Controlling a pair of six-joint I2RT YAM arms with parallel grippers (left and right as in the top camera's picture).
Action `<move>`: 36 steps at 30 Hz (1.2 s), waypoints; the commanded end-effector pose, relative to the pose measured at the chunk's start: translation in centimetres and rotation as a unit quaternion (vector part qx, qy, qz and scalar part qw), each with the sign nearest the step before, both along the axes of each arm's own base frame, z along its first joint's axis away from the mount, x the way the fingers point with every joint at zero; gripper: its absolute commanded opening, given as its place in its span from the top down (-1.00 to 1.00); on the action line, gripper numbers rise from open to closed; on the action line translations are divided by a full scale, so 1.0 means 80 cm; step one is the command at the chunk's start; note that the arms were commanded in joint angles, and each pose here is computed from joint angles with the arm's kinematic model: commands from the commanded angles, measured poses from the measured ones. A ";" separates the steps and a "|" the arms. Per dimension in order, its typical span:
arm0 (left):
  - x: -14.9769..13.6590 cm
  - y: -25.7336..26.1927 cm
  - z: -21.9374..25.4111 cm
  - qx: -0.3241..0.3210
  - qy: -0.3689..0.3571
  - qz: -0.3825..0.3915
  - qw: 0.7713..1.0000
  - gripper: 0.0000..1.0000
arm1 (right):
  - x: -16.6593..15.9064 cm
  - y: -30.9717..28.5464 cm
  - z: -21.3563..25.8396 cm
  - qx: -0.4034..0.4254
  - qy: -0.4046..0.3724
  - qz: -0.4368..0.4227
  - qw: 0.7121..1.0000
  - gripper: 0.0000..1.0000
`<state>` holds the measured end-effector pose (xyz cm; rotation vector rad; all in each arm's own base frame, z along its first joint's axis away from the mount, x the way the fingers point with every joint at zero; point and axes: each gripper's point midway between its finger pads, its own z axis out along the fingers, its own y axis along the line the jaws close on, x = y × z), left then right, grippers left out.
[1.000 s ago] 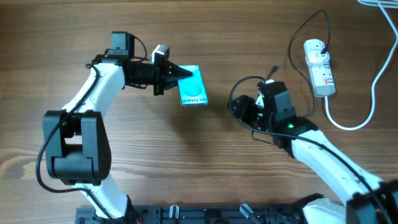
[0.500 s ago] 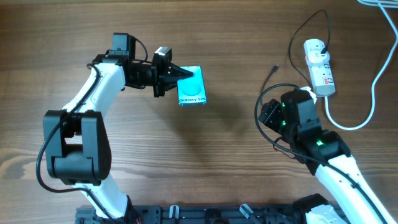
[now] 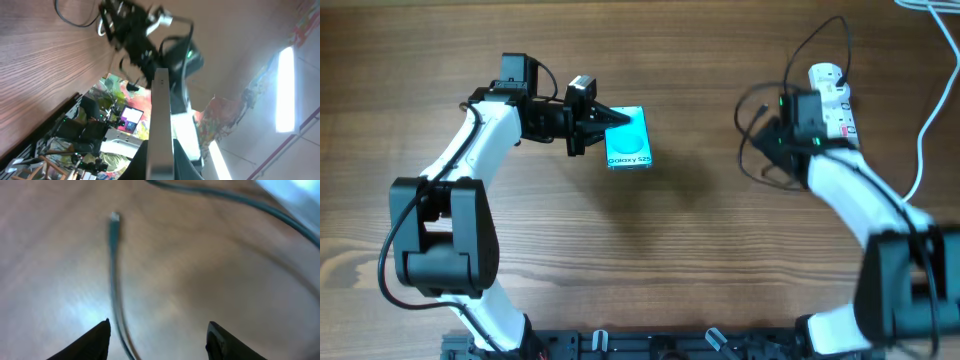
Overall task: Plug charger to phone and switch on socket
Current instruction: 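Move the right gripper to the black cable and grasp its USB-C plug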
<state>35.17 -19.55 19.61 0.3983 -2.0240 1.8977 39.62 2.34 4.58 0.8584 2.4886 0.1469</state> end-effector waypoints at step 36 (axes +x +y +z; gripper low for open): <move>0.003 -0.002 0.010 -0.007 -0.016 -0.003 1.000 0.92 | -0.016 0.087 0.086 0.056 -0.004 0.367 0.929 0.91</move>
